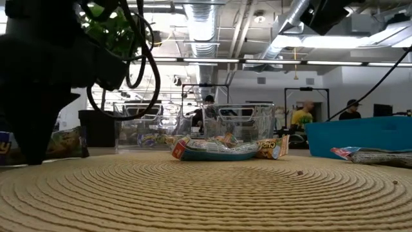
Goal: Pick and place Granola Bars by type
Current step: Put the blue granola bar into the left transparent bin
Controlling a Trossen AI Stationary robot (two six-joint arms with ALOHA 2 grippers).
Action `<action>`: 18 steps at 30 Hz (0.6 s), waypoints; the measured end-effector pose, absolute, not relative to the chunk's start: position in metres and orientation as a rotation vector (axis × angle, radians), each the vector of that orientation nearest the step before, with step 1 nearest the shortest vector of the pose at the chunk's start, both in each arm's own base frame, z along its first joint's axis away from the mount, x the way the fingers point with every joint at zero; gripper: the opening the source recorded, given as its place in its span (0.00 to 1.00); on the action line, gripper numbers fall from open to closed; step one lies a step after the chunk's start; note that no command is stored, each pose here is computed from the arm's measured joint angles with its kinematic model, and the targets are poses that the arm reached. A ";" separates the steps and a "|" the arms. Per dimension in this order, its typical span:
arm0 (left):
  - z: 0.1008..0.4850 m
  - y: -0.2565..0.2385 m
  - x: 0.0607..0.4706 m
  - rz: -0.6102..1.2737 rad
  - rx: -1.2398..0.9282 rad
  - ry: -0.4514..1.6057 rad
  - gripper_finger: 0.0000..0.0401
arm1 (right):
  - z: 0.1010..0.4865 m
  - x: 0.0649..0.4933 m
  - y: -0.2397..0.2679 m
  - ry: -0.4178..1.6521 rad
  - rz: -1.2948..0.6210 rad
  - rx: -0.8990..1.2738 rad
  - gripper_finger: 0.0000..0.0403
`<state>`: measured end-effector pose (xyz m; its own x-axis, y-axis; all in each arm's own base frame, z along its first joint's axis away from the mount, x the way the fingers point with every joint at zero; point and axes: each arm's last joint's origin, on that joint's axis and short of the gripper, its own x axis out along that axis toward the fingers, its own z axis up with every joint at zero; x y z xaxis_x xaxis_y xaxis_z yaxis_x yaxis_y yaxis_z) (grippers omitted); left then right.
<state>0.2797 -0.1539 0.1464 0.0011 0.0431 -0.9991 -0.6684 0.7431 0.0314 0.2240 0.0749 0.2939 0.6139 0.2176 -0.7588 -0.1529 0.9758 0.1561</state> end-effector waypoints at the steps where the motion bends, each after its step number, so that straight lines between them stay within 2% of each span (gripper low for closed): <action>1: 0.146 -0.154 0.280 0.597 -0.546 1.475 0.46 | 0.294 0.224 0.075 0.885 0.213 0.078 0.30; 8: 0.145 -0.155 0.282 0.578 -0.562 1.461 0.44 | 0.294 0.224 0.075 0.885 0.213 0.078 0.30; 14: 0.148 -0.155 0.283 0.580 -0.538 1.443 0.30 | 0.294 0.224 0.075 0.883 0.216 0.070 0.30; 18: 0.171 -0.150 0.285 0.615 -0.485 1.345 0.20 | 0.295 0.226 0.075 0.861 0.220 0.065 0.30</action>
